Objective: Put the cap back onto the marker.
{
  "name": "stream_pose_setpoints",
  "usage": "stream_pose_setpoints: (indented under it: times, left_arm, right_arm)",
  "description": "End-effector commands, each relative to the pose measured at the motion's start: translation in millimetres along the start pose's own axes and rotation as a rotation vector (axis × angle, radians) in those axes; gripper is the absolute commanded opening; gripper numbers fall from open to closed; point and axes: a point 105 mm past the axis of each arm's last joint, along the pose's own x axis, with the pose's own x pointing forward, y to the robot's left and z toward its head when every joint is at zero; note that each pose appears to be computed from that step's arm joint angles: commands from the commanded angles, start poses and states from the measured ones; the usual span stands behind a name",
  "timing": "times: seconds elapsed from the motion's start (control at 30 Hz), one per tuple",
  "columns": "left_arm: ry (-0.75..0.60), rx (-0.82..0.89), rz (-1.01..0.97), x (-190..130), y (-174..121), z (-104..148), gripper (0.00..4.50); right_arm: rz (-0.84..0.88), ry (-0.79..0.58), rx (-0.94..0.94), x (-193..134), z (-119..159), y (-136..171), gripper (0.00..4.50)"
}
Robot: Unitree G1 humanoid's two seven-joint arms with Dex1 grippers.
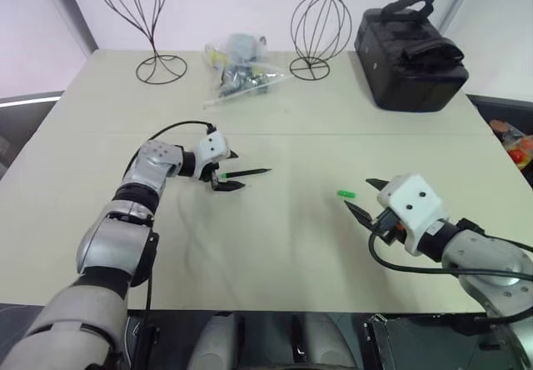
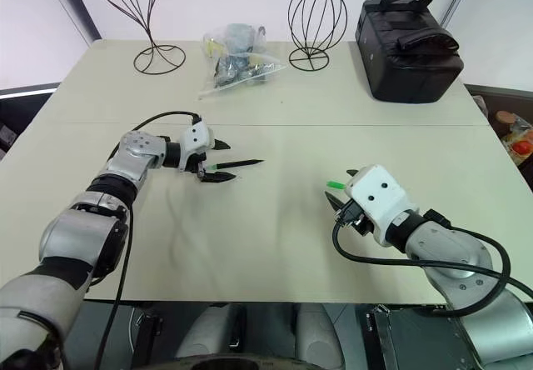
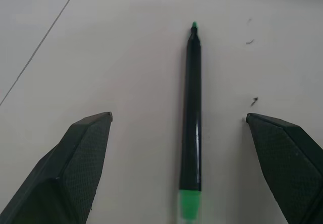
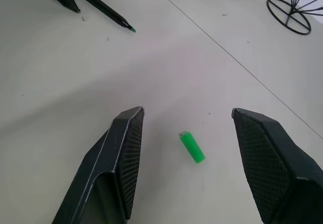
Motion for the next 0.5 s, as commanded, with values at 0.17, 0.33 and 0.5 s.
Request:
stream_pose_setpoints:
  times: [0.17,0.33,0.5]
  left_arm:
    - [0.075,-0.005,0.044,2,5,-9,4.46]
    - [0.097,-0.032,0.023,4,0,-16,4.46]
    - [0.086,-0.049,0.017,4,-2,-17,4.46]
  right_arm:
    - [-0.033,-0.036,-0.03,-4,10,-3,2.82]
    - [-0.038,-0.033,-0.035,-4,9,-4,2.82]
    - [-0.041,-0.033,-0.039,-4,9,-5,2.82]
